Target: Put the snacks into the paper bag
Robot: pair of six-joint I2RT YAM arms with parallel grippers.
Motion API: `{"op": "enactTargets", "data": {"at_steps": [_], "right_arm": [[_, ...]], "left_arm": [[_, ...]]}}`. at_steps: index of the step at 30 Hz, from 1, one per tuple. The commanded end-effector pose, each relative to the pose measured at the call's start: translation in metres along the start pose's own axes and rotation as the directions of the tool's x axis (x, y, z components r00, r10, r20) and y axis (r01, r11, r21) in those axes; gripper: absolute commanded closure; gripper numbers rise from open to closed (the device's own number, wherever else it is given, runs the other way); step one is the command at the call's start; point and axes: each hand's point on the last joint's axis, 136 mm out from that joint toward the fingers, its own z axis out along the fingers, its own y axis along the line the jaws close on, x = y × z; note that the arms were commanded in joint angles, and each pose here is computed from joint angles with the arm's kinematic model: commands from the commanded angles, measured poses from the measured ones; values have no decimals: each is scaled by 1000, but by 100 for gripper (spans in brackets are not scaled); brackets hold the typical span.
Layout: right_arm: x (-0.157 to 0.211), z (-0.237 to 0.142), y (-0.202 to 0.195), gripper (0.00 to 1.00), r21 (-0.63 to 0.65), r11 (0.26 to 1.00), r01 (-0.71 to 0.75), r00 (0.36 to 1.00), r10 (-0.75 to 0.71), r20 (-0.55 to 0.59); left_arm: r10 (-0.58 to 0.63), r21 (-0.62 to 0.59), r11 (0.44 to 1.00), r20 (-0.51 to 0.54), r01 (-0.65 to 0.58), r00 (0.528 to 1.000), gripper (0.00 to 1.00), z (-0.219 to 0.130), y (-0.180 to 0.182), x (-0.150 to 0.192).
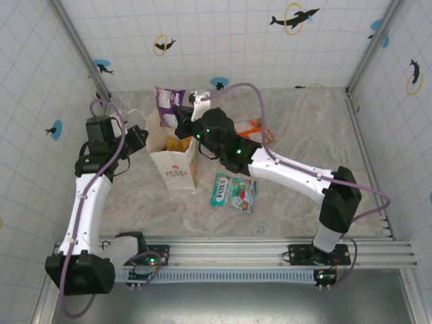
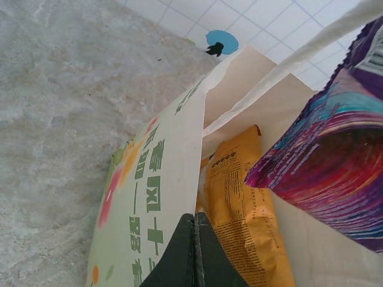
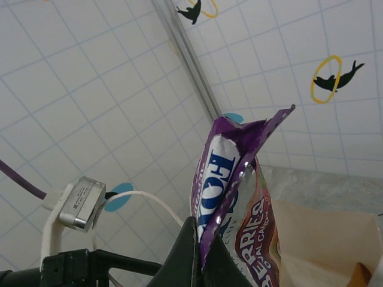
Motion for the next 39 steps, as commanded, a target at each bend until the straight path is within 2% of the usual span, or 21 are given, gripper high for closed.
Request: {"op": "enactTargets", "data": {"at_steps": [1, 3, 6, 9, 17, 23, 28, 31, 35, 39], "right_arm": [[-36, -3, 14, 97, -11, 1000, -14, 995, 15, 96], [-34, -3, 14, 90, -9, 1000, -13, 996, 14, 91], [-35, -4, 15, 68, -8, 1000, -10, 996, 10, 85], [-38, -6, 15, 57, 1, 1000, 6, 996, -7, 84], [-52, -23, 13, 55, 28, 999, 47, 991, -50, 123], [-56, -49, -15, 54, 120, 990, 72, 985, -89, 146], [-42, -74, -75, 52, 215, 977, 7, 993, -33, 117], [-23, -87, -122, 51, 256, 961, -106, 993, 87, 82], [3, -112, -184, 51, 264, 912, -314, 949, 297, 104], [25, -139, -238, 50, 342, 838, -425, 905, 394, 159]], "left_arm": [[22, 35, 999, 32, -23, 999, 100, -2, -9, -8], [21, 34, 999, 33, -23, 999, 100, -2, -9, -8], [21, 35, 999, 34, -23, 999, 100, -2, -9, -8], [21, 34, 999, 34, -22, 999, 100, -3, -9, -8], [21, 37, 999, 32, -22, 999, 100, -2, -9, -8], [25, 35, 999, 38, -26, 999, 100, -4, -10, -10], [23, 29, 999, 35, -24, 999, 100, -3, -8, -8], [22, 28, 999, 35, -23, 999, 100, -3, -8, -8], [19, 28, 999, 32, -20, 999, 100, -2, -8, -8], [17, 32, 999, 35, -18, 999, 100, -3, -9, -9]]}}
